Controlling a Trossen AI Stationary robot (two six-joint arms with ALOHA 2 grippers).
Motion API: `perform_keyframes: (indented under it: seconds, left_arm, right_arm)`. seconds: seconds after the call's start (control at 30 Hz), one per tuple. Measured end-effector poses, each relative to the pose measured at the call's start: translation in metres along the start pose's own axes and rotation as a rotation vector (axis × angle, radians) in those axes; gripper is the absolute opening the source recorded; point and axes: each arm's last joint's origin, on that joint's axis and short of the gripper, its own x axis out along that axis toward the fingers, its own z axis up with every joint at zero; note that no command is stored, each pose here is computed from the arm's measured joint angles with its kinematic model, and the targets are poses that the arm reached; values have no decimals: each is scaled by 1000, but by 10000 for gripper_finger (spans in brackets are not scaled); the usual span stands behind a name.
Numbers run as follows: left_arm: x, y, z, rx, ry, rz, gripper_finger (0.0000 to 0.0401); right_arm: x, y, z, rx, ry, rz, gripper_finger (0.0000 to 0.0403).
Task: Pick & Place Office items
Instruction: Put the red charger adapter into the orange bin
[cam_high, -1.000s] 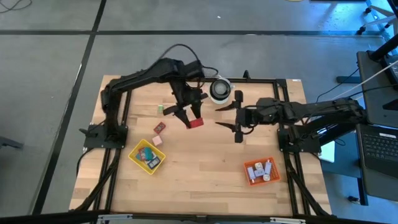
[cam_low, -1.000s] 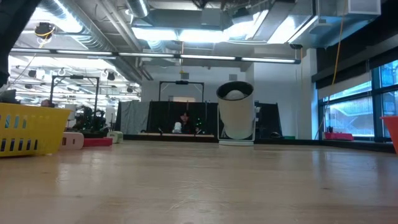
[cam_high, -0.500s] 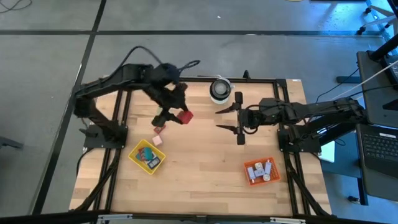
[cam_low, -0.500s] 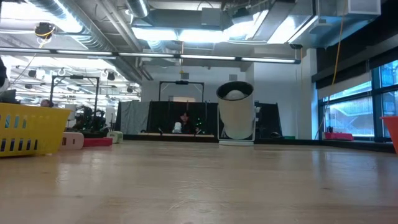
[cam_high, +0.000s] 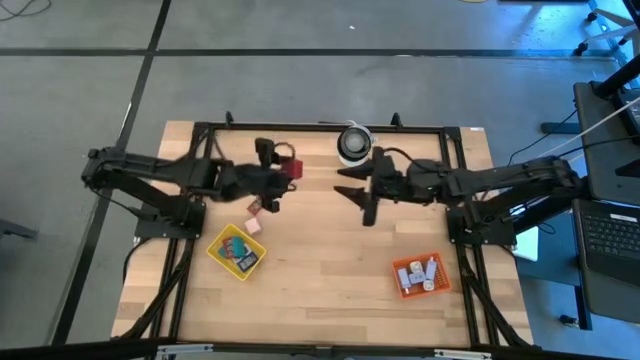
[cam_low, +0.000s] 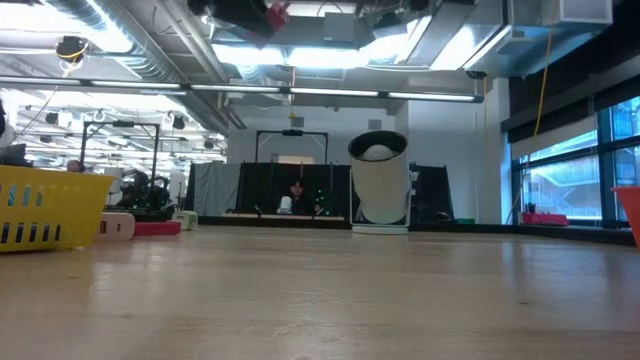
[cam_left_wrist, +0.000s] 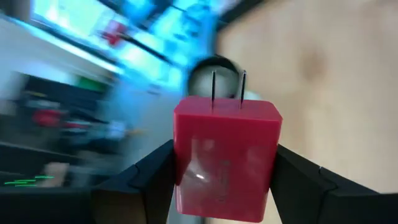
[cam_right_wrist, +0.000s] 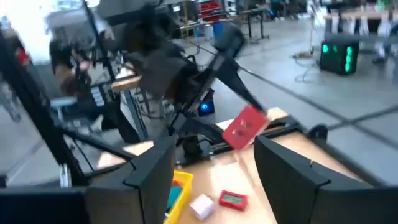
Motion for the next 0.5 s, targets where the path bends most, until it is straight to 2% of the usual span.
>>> perform_keyframes:
  seconds: [0.07,0.13,0.3,0.5]
  left_arm:
    - [2,-11,0,54,-8,93,211]
    - [6,-22,-2,110,10,138,211]
    - [16,-32,-2,134,33,161,211]
    - [28,-30,-3,118,44,158,211]
  right_arm:
    - [11,-3,-7,43,10,-21,220]
    - [20,-7,-15,75,26,-53,220]
    - [41,-8,-31,122,17,-104,220]
    - [60,-5,-42,145,25,-156,220]
